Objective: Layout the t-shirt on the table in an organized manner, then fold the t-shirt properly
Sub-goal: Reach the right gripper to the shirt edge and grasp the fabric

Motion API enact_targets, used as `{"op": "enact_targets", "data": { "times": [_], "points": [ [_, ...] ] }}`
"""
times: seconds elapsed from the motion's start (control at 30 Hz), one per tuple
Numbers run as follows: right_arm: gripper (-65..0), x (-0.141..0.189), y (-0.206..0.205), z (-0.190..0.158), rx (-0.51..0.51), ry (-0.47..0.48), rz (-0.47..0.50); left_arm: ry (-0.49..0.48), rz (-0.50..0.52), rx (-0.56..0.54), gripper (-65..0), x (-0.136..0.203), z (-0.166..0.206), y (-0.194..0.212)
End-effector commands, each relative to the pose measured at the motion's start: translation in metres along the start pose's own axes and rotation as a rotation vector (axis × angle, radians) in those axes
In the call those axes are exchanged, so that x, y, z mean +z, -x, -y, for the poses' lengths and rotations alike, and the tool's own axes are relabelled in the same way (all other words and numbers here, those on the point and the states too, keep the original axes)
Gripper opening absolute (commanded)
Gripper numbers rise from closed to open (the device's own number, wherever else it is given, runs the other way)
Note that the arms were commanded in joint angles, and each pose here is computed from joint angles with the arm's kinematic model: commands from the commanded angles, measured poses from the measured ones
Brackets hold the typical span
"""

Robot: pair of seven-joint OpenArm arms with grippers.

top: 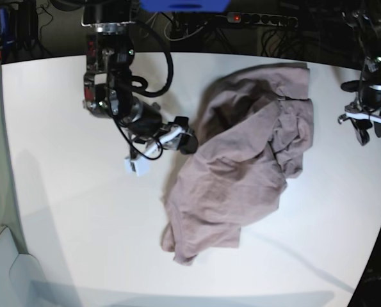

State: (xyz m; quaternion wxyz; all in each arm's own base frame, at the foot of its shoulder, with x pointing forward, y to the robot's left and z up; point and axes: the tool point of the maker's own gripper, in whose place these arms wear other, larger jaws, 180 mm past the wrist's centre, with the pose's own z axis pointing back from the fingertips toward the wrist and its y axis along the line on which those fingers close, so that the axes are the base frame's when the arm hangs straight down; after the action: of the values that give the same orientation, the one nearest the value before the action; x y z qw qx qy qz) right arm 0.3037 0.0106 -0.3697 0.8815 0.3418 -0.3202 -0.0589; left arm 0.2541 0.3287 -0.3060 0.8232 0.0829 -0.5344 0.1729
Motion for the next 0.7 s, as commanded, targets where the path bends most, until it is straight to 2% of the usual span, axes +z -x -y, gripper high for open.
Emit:
{"op": "enact_targets", "data": {
  "times": [0.0, 0.3, 0.67],
  "points": [
    [-30.9, 0.0, -0.013, -0.011, 0.001, -0.036, 0.042, 0.007, 0.057, -0.012, -36.6, 0.0, 0.001, -0.017],
    [-30.9, -0.019, -0.014, -0.008, -0.018, -0.04, 0.0, 0.005, 0.06, -0.006, -36.6, -0.003, 0.001, -0.019],
    [-31.1, -0.023, -0.015, -0.013, -0.003, -0.053, -0.005, 0.004, 0.058, -0.005, -36.6, -0.003, 0.0, -0.018]
  ]
}}
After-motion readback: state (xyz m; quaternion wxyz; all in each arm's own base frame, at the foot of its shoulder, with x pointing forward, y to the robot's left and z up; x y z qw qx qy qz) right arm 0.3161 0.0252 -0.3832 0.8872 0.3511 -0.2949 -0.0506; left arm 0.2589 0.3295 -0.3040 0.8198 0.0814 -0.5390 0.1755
